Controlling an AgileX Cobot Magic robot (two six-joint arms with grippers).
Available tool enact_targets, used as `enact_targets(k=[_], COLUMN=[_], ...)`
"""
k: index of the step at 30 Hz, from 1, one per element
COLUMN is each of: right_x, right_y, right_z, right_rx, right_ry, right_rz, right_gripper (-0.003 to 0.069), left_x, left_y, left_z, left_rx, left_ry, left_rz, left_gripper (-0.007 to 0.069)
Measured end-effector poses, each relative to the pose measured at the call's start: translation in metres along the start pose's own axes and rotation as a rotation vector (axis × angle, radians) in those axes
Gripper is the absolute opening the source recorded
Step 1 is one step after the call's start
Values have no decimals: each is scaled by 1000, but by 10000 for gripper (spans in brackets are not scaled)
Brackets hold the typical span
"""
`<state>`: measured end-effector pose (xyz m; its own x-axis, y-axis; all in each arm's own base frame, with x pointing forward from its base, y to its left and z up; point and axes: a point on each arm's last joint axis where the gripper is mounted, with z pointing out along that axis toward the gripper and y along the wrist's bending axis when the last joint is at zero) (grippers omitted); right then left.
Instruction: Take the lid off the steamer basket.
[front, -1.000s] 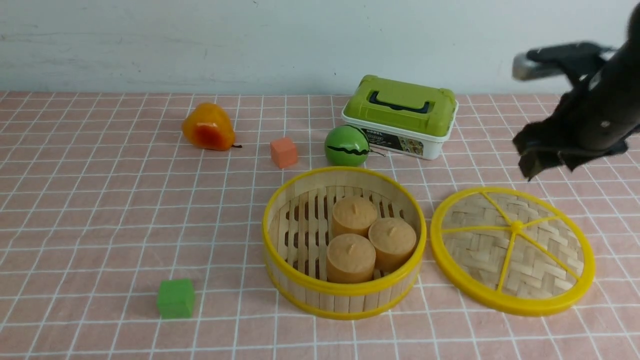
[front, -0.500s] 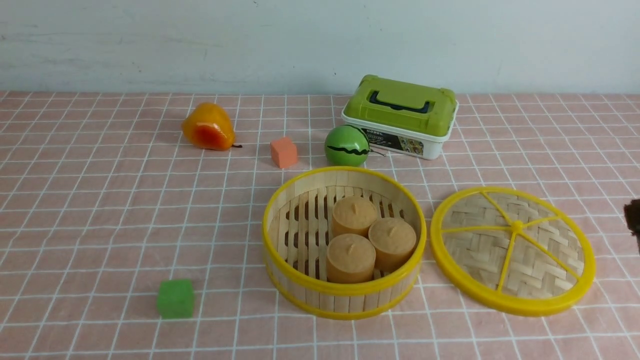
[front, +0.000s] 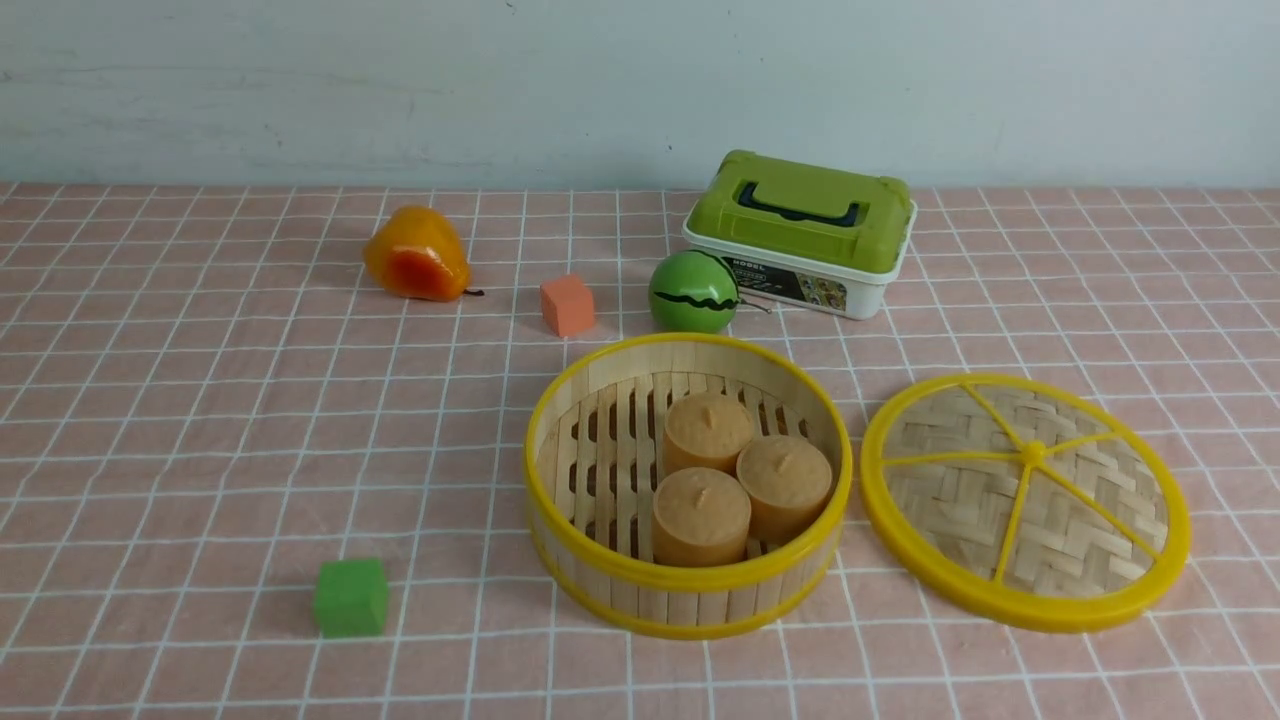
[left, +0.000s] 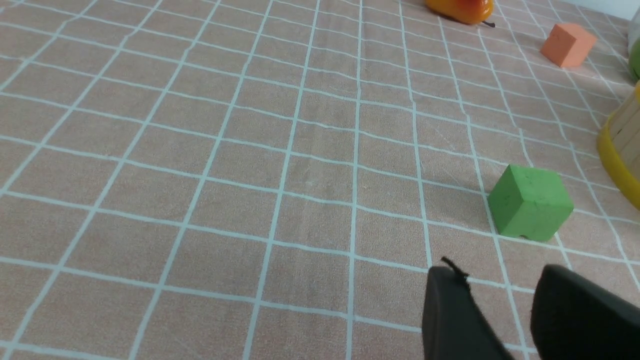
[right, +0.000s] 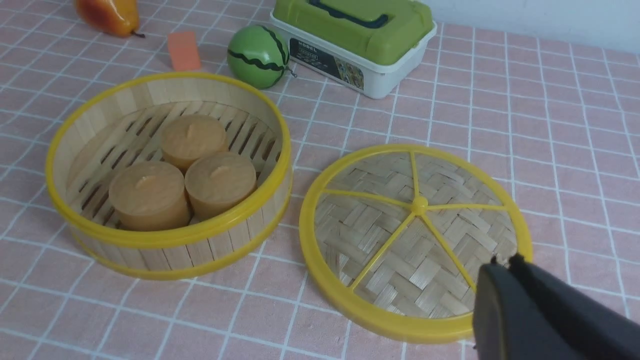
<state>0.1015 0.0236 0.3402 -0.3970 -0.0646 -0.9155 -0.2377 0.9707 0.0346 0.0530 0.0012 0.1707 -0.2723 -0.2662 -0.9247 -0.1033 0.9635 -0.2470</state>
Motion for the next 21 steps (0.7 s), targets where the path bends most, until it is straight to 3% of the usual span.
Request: enact_targets(k=[11, 17, 21], right_x=[12, 55, 101], right_y=[-1, -10, -18], right_z=[-1, -16, -12], right_rx=[16, 158, 287], right_ry=[-19, -169, -211], right_rz=[-13, 5, 89], right_gripper=[-7, -6, -6], left_x=[0, 0, 0], left_y=[0, 0, 0], left_z=[0, 0, 0], left_rx=[0, 0, 0], left_ry=[0, 0, 0], left_rz=[0, 0, 0], left_gripper=[239, 239, 239])
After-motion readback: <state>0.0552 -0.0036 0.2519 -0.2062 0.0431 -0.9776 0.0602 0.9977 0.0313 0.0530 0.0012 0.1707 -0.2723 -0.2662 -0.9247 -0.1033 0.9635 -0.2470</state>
